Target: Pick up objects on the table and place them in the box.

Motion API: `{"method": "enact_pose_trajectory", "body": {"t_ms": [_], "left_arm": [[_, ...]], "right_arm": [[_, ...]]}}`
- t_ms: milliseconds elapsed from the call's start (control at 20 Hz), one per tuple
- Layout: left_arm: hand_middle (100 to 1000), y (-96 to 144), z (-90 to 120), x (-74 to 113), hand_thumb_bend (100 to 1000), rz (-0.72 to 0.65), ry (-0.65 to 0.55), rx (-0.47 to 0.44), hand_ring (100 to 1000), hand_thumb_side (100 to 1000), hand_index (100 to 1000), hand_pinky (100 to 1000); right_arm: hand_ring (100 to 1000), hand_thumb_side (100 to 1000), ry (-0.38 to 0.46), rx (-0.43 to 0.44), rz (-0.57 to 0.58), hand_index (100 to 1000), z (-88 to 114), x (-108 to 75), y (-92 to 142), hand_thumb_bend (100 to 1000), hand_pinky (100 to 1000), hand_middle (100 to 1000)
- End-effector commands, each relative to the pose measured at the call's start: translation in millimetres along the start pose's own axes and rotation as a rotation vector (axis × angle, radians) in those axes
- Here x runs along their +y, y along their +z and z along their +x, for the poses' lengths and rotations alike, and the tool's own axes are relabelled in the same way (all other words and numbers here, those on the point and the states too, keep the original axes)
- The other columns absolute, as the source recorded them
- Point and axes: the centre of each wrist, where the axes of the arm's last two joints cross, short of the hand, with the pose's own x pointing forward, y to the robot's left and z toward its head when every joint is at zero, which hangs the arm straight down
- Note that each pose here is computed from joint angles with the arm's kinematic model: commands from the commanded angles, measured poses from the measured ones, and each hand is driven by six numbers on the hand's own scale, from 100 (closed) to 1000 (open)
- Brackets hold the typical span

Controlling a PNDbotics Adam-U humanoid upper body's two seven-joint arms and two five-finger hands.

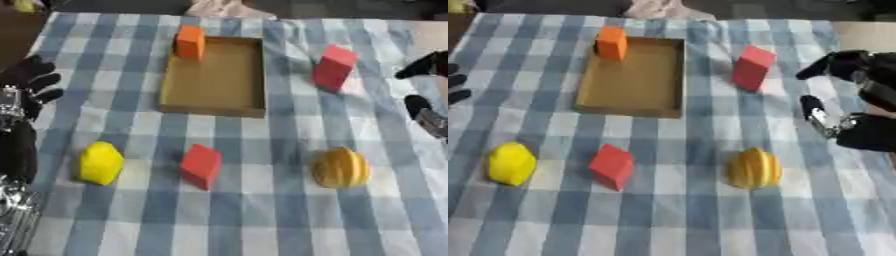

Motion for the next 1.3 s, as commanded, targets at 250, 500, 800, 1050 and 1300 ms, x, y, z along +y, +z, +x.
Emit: {"method": "enact_pose_trajectory", "body": {"t_ms": [250, 500, 800, 1050, 1300], "left_arm": [[758, -4.1, 8.4, 2.1, 164, -0.024, -0.008, -0.034, 811, 952, 870, 787], [756, -3.8, 8.2, 1.8, 164, -0.024, -0.005, -0.032, 811, 953, 868, 786], [756, -3.4, 8.2, -0.4, 164, -0.029, 0.006, -0.028, 813, 955, 868, 786], [756, -2.7, 7.7, -0.6, 164, -0.031, 0.008, -0.024, 814, 957, 869, 787], [757, -2.8, 7.8, -1.2, 164, -0.034, 0.010, -0.023, 814, 957, 869, 786]], "right_arm": [[827, 688, -0.016, 0.003, 0.059, 863, 8.5, -2.8, -3.9, 100, 849, 760], [825, 581, -0.050, 0.022, 0.050, 860, 13.4, 0.2, -8.7, 100, 867, 746], [845, 238, -0.071, 0.011, 0.073, 868, 24.8, 5.4, -19.0, 100, 880, 756], [851, 110, -0.098, 0.025, 0.106, 865, 30.3, 9.2, -23.5, 100, 885, 757], [853, 100, -0.115, 0.013, 0.129, 869, 31.6, 12.9, -24.3, 100, 887, 758]]}}
